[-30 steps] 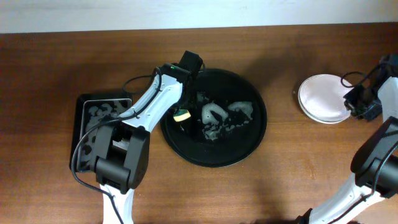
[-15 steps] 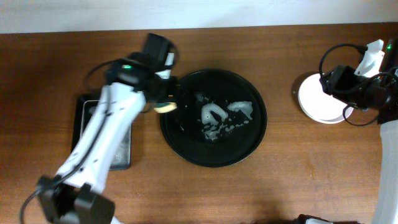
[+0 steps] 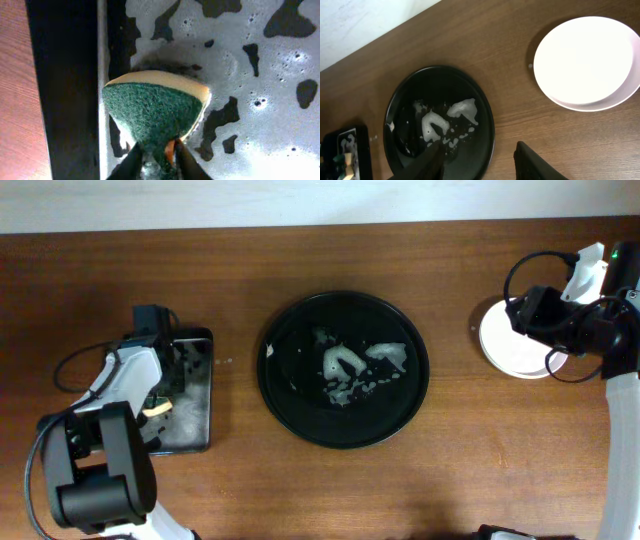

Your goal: Clean dirty plates on tray and stack at the side

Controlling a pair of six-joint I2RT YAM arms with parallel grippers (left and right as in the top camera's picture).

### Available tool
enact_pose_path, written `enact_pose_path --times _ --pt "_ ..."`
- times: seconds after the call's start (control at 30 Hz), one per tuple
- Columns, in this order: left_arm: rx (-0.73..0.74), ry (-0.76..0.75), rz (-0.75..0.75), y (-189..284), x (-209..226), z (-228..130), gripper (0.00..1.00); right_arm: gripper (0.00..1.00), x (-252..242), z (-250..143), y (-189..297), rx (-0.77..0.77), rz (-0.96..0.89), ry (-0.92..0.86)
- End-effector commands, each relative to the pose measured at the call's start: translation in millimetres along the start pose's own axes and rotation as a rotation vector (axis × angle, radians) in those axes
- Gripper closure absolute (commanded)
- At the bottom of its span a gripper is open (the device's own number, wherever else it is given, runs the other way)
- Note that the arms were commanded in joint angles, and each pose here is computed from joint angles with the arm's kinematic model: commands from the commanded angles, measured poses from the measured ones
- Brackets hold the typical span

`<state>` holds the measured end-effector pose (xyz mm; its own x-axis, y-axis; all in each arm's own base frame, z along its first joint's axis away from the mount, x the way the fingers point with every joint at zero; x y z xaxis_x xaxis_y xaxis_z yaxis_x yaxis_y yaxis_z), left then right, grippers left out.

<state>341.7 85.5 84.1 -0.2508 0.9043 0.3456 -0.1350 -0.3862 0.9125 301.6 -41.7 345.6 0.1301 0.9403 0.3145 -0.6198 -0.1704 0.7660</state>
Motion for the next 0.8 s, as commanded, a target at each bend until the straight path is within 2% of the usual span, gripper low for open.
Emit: enact_pose_path --times 0.0,0.03,0.07,0.13,0.2,0.23,0.27,0.3,0.37,0.5,0.53,0.57,0.63,0.7,0.77 --pt "-0.017 0.045 -0.014 22 9 7 0.28 0.54 5 1 6 -0.018 0.012 0.023" --pt "-0.059 0.062 -0.041 47 15 16 0.16 0.54 5 1 6 -0.017 0.012 0.024" --pt "-0.122 0.081 -0.136 77 17 25 0.14 0.54 5 0 6 -0.012 0.012 0.027" --pt "-0.237 0.084 -0.366 131 12 31 0.13 0.54 19 -8 3 0.028 0.059 0.165" --pt "-0.372 -0.01 -0.739 194 -23 27 0.07 0.54 68 -27 -5 0.092 0.165 0.338" --pt "-0.408 -0.072 -0.815 218 -44 19 0.06 0.54 94 -38 -8 0.117 0.193 0.418" --pt "-0.408 -0.135 -0.832 229 -63 11 0.05 0.53 115 -51 -13 0.141 0.16 0.46" --pt "-0.398 -0.194 -0.817 235 -81 2 0.01 0.51 128 -60 -18 0.158 0.129 0.489" --pt "-0.428 -0.269 -0.766 245 -104 -8 0.01 0.47 151 -77 -39 0.232 0.126 0.516" --pt "-0.43 -0.28 -0.731 245 -107 -11 0.01 0.46 152 -79 -57 0.283 0.114 0.492" --pt "-0.43 -0.28 -0.731 245 -107 -11 0.01 0.42 151 -80 -55 0.284 0.115 0.491" --pt "-0.43 -0.28 -0.731 245 -107 -11 0.01 0.01 153 -83 -52 0.3 0.139 0.487" --pt "-0.43 -0.28 -0.731 245 -107 -11 0.01 0.01 159 -93 -48 0.368 0.247 0.496" --pt "-0.43 -0.28 -0.731 245 -107 -11 0.01 0.02 144 -86 -45 0.34 0.175 0.517" --pt "-0.43 -0.28 -0.731 245 -107 -11 0.01 0.01 121 -68 -5 0.199 0.187 0.539"
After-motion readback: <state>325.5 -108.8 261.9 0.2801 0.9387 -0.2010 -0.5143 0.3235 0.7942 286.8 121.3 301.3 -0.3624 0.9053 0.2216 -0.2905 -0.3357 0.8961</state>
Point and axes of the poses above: each gripper's point midway between its finger pads, its own y axis back along the fingers, its own x axis along the line the jaws close on, z = x × y, the point moved 7 cm from there along y, back along the fingers, and after that the axes turned 7 degrees about y, right-handed, at the moved point
